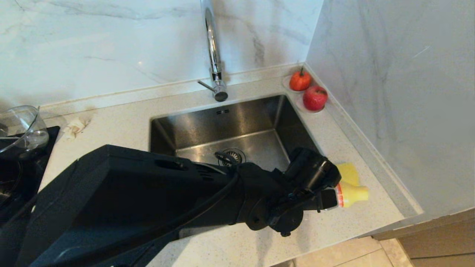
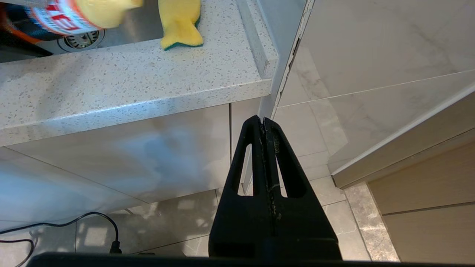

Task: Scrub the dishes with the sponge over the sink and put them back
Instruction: Squeeze it onto the sponge

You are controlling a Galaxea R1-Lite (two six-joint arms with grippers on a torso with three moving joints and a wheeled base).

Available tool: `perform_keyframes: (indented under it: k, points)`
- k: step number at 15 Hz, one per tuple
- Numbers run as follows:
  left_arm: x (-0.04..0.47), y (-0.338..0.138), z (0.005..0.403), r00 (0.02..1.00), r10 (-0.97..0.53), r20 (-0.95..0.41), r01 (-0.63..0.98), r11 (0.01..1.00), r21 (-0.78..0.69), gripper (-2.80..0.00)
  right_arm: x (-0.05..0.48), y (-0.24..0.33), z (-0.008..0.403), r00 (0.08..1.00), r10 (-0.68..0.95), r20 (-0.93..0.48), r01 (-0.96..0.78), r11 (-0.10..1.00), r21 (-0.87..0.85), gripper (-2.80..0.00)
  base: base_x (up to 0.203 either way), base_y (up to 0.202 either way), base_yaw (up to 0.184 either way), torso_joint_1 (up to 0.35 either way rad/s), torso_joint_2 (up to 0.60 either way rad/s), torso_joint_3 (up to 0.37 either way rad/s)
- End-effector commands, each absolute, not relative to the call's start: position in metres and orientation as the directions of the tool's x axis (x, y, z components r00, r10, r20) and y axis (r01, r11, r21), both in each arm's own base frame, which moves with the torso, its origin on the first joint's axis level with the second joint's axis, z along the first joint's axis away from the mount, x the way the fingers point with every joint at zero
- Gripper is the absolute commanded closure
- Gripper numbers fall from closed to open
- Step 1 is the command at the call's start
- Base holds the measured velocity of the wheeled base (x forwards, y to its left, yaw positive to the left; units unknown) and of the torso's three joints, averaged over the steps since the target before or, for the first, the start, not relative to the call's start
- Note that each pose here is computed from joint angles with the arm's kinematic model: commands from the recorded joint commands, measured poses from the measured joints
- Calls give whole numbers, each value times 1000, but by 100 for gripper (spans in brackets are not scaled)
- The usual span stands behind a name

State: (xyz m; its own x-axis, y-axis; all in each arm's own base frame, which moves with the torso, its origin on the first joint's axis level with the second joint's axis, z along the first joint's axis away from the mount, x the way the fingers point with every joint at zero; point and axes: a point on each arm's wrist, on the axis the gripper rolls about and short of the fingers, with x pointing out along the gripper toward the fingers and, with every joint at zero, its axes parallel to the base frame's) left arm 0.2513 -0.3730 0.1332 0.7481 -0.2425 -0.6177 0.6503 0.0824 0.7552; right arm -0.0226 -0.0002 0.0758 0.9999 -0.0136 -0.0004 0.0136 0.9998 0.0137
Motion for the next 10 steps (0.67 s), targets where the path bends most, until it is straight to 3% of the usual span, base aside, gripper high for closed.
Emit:
perform_keyframes:
  k: [1,10]
  points:
    - [256,-380,128,761,-228,-608,637,84,766,0,-23,0,76,1000,-14,0,14,1000,14,0,0,0,0,0,0,0]
    - [264,-389,129,791,-118,-600,608,58,792,0,-23,0,76,1000,-14,0,14,1000,14,0,0,0,0,0,0,0]
